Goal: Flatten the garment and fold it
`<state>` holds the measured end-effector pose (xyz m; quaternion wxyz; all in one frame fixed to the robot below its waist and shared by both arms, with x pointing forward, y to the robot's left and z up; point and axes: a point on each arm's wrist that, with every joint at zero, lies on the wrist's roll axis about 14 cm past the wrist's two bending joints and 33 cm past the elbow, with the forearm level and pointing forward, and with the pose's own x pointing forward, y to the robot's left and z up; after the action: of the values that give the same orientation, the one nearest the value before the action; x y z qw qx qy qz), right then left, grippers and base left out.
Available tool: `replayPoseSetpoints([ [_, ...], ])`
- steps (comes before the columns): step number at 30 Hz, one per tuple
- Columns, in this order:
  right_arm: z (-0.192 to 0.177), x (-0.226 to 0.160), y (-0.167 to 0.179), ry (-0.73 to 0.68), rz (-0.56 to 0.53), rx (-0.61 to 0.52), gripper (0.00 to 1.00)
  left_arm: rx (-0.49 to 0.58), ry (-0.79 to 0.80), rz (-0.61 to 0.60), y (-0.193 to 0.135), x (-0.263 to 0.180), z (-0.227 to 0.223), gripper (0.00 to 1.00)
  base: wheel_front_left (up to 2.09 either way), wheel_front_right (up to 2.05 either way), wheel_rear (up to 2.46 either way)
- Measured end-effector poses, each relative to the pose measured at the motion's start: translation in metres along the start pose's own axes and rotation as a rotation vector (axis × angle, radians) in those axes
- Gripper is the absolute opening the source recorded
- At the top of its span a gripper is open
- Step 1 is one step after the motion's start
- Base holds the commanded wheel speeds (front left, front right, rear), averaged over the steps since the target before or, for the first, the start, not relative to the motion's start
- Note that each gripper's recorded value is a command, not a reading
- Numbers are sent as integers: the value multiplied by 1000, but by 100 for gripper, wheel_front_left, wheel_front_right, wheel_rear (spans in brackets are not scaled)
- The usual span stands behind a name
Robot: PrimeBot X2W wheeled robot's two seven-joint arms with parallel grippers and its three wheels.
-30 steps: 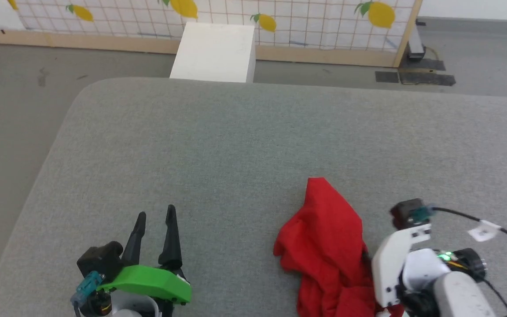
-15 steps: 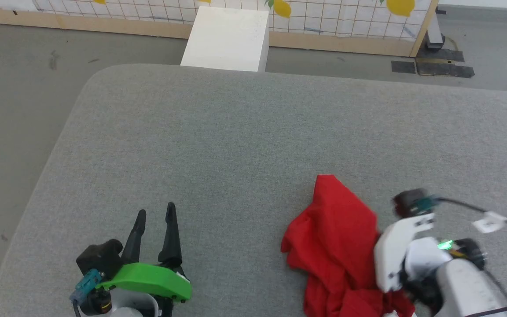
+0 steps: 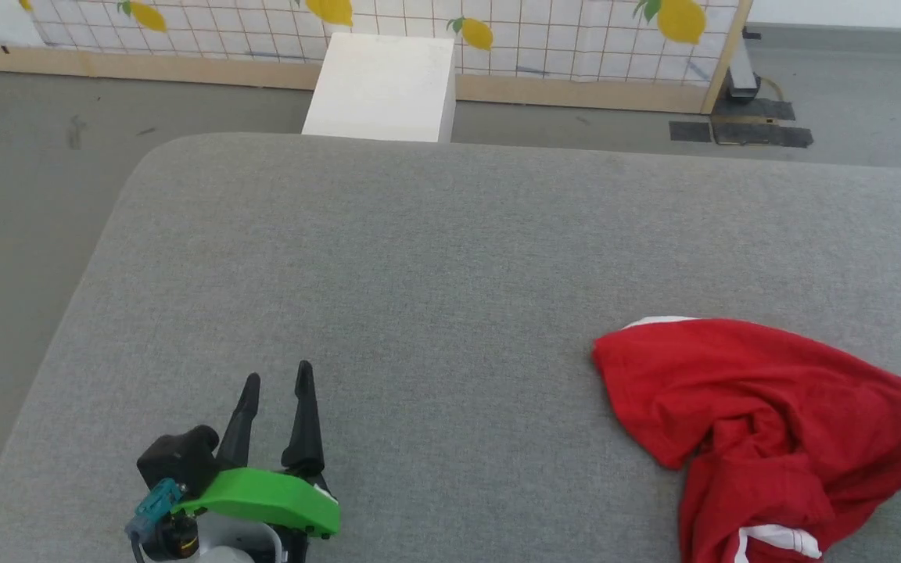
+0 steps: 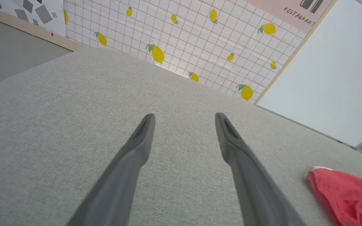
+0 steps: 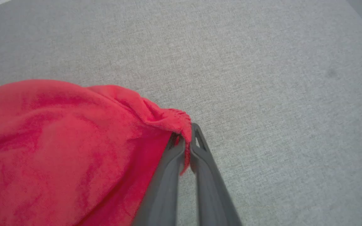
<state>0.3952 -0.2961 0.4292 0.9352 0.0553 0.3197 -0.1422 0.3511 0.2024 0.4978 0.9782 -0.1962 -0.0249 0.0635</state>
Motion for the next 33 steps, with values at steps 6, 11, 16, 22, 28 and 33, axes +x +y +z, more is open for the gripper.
replayPoseSetpoints([
  [6,20,-11,11,-153,46,79,100,-1,18,-18,-6,2,-6,100,0,0,0],
  [11,53,-28,21,-345,102,109,100,-7,43,-93,-27,8,-14,100,0,0,0],
  [16,41,-34,21,-365,135,160,100,-10,87,-296,-91,40,-13,100,0,0,0],
  [22,24,-35,15,-334,129,174,100,57,247,-529,-175,73,-28,100,0,0,0],
  [28,7,-33,-8,-309,70,199,100,219,616,-631,-215,69,-96,100,0,0,0],
  [33,-13,-31,-29,-270,8,219,100,344,849,-656,-219,52,-149,100,0,0,0],
])
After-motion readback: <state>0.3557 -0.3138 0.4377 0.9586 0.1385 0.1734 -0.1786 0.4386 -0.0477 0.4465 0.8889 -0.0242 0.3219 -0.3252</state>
